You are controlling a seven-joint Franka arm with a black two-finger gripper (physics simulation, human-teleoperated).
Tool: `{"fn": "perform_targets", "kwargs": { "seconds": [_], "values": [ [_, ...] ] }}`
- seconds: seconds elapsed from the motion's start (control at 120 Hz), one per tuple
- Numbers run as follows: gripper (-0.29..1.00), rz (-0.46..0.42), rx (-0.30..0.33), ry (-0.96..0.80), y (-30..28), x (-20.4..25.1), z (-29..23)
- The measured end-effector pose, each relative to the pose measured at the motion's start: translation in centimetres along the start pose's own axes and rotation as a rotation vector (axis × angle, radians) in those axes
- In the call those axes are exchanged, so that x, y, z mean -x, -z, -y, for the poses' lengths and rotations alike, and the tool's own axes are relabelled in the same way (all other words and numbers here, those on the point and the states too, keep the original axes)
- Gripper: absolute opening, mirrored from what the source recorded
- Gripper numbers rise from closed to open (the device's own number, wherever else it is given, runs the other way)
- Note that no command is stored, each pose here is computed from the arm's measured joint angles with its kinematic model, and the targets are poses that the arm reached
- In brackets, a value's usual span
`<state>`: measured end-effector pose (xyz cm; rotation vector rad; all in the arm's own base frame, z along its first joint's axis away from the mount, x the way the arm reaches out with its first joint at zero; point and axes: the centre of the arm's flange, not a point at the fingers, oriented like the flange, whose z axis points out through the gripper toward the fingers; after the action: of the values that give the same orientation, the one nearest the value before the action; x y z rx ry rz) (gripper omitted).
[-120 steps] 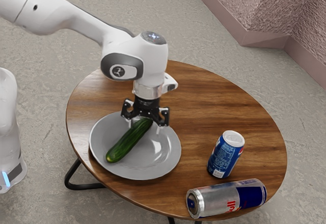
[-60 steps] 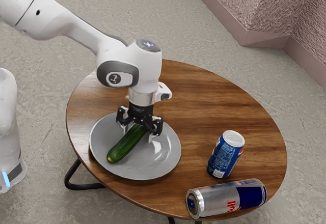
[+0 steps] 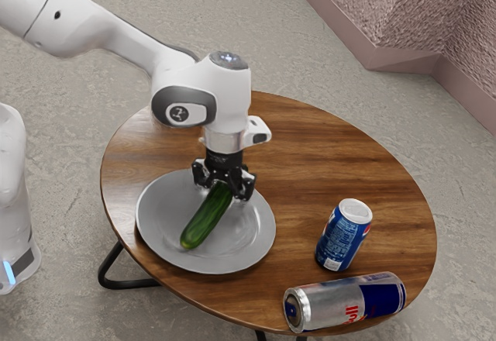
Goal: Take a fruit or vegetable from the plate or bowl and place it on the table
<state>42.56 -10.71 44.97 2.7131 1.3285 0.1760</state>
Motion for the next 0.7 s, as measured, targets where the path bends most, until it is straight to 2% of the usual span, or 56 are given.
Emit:
{"fn": "perform_targets", "kwargs": {
  "seconds": [0.075, 0.25, 0.392, 0.467, 0.575, 0.7],
  "values": [
    [0.19, -0.062, 0.045, 0.044, 3.5, -2.5, 0.3],
    [0.19, -0.105, 0.152, 0.325, 10.2, -15.7, 8.0],
    [0.19, -0.122, 0.15, 0.409, 10.9, -23.6, 10.3],
    [0.2, -0.121, 0.136, 0.409, 10.3, -25.7, 10.6],
    [0.46, -0.119, 0.133, 0.377, 10.1, -26.0, 10.4],
    [0.6, -0.125, 0.138, 0.345, 10.5, -26.0, 10.4]
  ]
}}
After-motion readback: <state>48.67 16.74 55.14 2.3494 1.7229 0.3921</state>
